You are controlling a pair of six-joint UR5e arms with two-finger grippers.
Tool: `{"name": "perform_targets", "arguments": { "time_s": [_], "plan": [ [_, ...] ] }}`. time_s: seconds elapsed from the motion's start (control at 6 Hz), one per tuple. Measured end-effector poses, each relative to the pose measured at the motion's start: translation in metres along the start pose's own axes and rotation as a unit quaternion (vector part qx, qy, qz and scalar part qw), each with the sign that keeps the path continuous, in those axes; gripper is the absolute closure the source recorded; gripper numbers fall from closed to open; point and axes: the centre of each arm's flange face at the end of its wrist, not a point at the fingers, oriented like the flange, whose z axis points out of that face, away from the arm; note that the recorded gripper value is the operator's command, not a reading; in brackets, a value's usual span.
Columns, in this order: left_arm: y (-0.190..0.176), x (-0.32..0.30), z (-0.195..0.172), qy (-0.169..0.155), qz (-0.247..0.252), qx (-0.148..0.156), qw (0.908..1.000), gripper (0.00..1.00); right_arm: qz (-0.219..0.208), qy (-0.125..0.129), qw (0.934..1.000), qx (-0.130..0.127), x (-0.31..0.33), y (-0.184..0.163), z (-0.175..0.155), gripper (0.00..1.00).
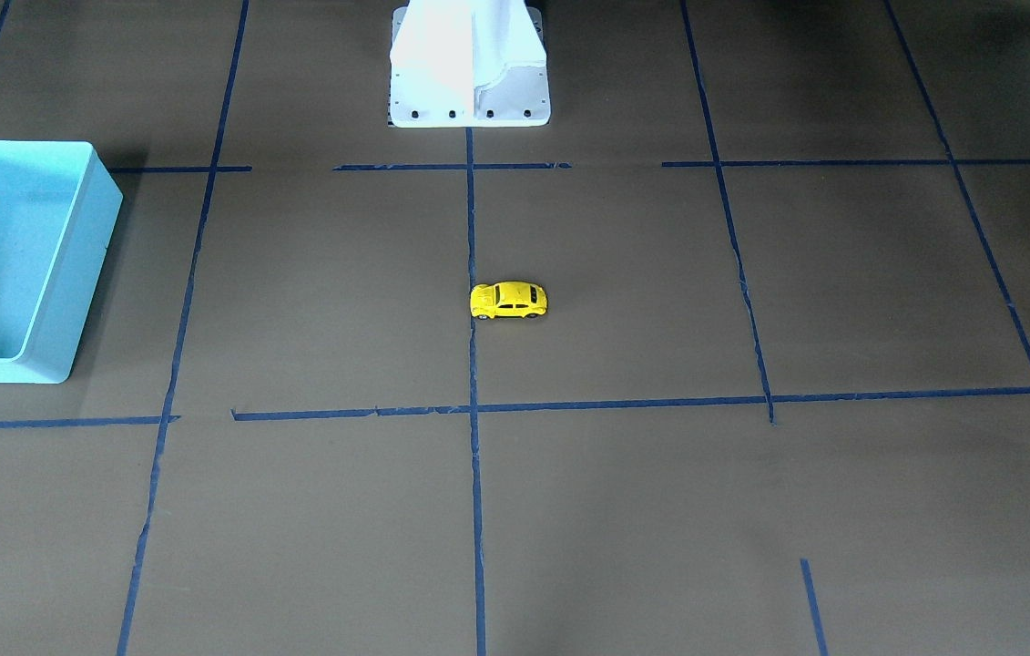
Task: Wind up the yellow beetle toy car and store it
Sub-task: 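Reach the open left gripper toward the yellow beetle toy car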
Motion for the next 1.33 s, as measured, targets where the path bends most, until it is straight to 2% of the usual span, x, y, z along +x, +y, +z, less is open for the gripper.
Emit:
{"name": "perform_targets", "arguments": {
  "time_s": [0.17, 0.33, 0.5, 0.67, 0.83, 1.17, 1.33],
  "plan": [
    [-0.024, 0.043, -0.01, -0.002, 0.054, 0.008, 0.9985, 0.0, 0.0, 0.0, 1.0, 0.0, 0.0, 0.0, 0.0, 0.0],
    [-0.044, 0.094, -0.016, -0.02, 0.142, 0.019, 0.9895, 0.0, 0.0, 0.0, 1.0, 0.0, 0.0, 0.0, 0.0, 0.0],
    [-0.056, 0.151, -0.013, -0.037, 0.225, 0.023, 0.9734, 0.0, 0.0, 0.0, 1.0, 0.0, 0.0, 0.0, 0.0, 0.0],
    [-0.061, 0.222, 0.008, -0.032, 0.302, 0.019, 0.9525, 0.0, 0.0, 0.0, 1.0, 0.0, 0.0, -0.001, 0.0, 0.0],
    [-0.06, 0.299, 0.039, -0.015, 0.378, 0.017, 0.9254, 0.0, 0.0, 0.0, 1.0, 0.0, 0.0, -0.001, 0.0, 0.0],
    [-0.045, 0.395, 0.077, 0.002, 0.482, 0.043, 0.875, 0.0, 0.0, 0.0, 1.0, -0.001, 0.001, -0.001, 0.001, 0.0],
    [-0.038, 0.431, 0.092, -0.01, 0.522, 0.062, 0.8507, 0.0, 0.0, 0.0, 1.0, -0.001, 0.001, -0.001, 0.001, 0.0]
  ]
}}
